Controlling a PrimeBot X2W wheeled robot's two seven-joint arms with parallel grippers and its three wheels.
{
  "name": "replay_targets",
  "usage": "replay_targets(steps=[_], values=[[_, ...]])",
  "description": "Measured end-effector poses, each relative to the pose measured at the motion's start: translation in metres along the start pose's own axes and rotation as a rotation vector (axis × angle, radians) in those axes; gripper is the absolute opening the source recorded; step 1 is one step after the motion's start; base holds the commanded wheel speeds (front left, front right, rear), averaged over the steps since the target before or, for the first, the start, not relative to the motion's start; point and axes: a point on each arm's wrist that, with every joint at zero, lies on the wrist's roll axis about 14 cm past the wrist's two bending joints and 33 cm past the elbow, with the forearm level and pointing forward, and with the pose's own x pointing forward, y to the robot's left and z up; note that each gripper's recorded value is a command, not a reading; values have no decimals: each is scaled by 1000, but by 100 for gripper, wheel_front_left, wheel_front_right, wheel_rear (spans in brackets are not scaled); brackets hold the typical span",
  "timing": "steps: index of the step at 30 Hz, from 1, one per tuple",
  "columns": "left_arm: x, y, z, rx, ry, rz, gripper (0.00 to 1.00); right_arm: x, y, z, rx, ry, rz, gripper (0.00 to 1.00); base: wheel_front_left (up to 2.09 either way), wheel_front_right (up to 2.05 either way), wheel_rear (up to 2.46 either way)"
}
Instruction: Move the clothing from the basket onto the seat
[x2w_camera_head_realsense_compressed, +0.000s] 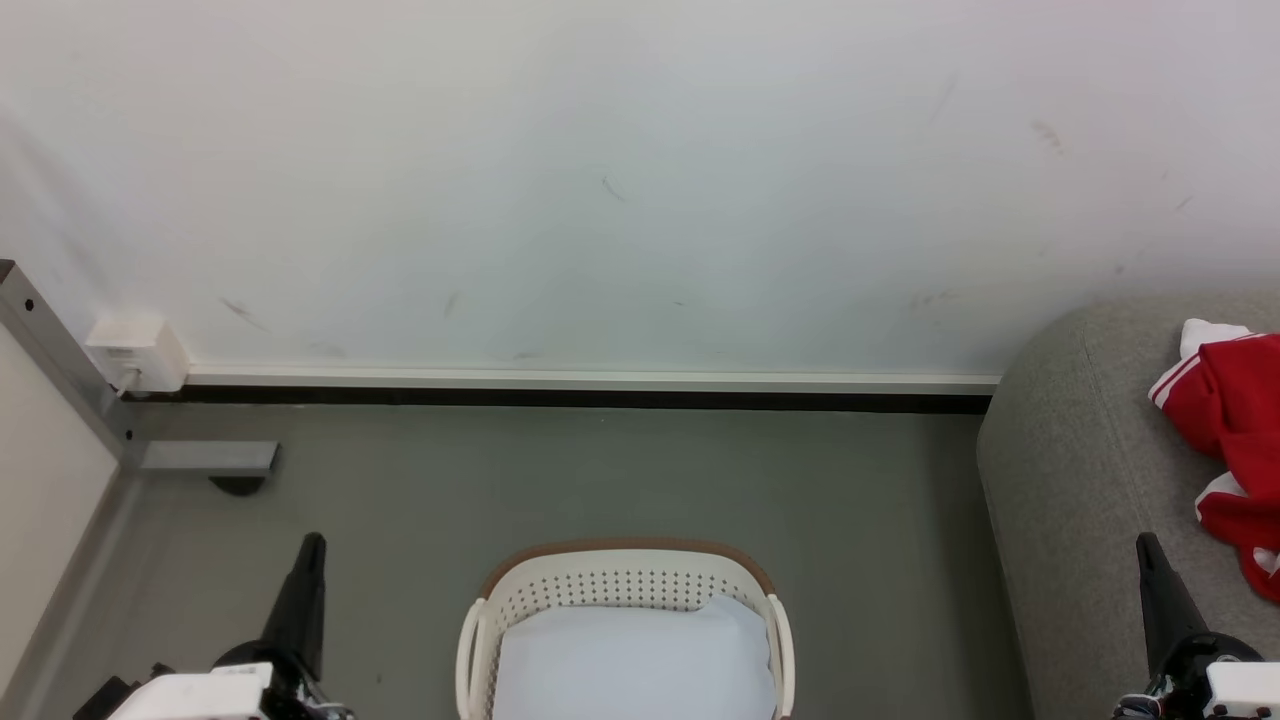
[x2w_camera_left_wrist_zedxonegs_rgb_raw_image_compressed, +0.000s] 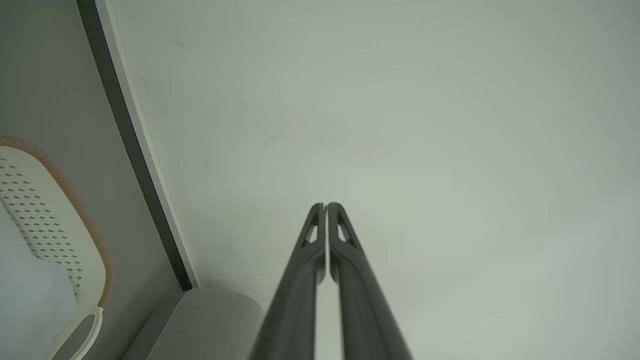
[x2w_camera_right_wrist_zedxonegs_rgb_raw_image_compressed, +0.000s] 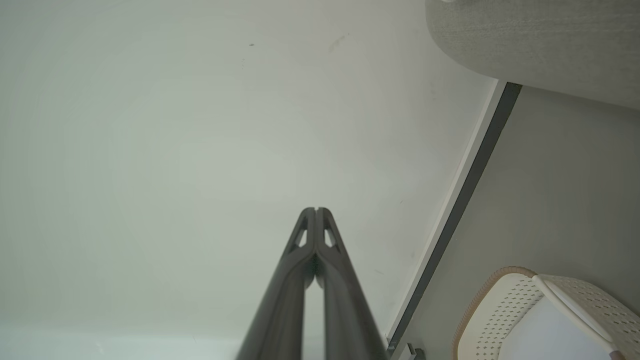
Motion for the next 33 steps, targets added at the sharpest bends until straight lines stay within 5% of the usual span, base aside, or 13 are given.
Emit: replay_targets(steps=[33], values=[[0,0,0,0,0,0,0,0,0,0,0,0,0,0,0,0,0]])
